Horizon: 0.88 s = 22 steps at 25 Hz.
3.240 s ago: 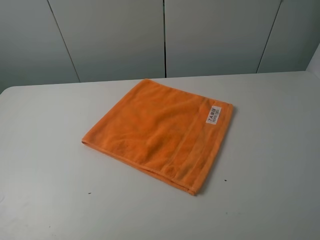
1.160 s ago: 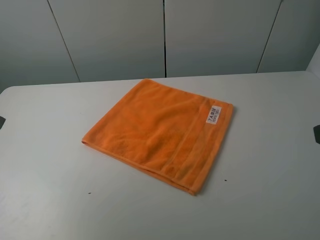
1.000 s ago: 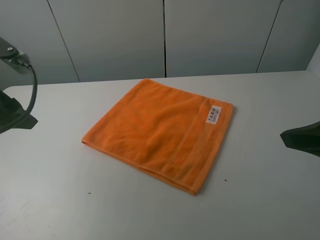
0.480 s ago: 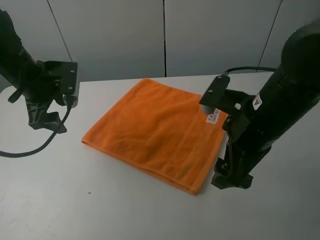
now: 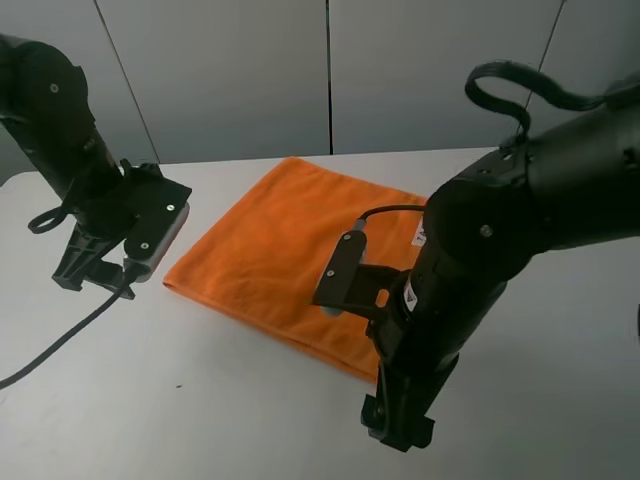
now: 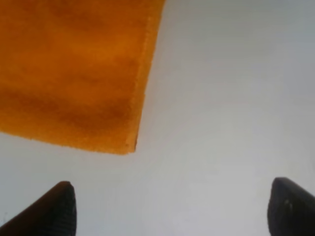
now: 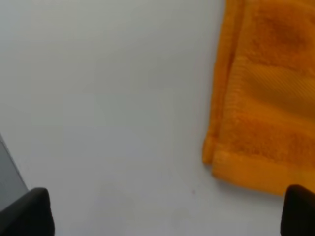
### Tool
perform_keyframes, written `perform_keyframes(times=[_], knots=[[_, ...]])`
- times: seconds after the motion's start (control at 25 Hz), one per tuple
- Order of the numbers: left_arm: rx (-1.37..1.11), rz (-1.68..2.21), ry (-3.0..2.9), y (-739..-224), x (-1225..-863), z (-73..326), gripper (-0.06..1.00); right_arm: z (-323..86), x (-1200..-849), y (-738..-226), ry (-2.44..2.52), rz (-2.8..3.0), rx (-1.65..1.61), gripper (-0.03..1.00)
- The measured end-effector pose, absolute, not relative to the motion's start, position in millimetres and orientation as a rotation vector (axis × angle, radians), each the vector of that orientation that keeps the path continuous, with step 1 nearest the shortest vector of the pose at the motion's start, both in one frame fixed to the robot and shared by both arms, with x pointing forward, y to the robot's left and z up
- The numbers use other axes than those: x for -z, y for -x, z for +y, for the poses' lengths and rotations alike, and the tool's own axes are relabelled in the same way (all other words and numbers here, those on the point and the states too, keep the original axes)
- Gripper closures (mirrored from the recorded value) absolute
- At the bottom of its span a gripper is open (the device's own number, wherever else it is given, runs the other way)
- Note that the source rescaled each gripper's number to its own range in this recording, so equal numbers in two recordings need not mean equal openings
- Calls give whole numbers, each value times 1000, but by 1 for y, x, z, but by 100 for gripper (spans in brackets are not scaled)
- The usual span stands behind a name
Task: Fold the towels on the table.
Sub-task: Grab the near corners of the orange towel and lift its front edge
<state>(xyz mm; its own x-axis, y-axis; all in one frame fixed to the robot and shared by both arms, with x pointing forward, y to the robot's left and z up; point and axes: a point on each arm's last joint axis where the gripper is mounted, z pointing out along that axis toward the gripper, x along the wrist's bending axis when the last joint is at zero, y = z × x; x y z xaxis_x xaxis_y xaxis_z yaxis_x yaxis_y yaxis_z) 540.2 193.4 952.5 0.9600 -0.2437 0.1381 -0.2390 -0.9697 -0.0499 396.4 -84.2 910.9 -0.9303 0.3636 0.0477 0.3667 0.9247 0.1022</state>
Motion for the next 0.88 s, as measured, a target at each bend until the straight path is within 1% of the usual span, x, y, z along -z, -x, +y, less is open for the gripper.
perform_keyframes(times=[0.16, 0.32, 0.52, 0.64, 0.88], knots=[[301, 418, 3056, -544, -952, 191, -4, -63, -910, -410, 625, -3082, 159, -3], [298, 445, 3052, -546, -946, 190, -4, -49, -905, -422, 637, -3090, 152, -3], [286, 487, 3058, -551, -932, 187, -4, -48, -887, -424, 646, -3081, 50, -3], [295, 523, 3060, -553, -928, 185, -4, -48, -885, -425, 670, -3081, 41, -3], [237, 584, 3075, -551, -918, 182, -4, -49, -884, -427, 711, -3101, 40, -3]])
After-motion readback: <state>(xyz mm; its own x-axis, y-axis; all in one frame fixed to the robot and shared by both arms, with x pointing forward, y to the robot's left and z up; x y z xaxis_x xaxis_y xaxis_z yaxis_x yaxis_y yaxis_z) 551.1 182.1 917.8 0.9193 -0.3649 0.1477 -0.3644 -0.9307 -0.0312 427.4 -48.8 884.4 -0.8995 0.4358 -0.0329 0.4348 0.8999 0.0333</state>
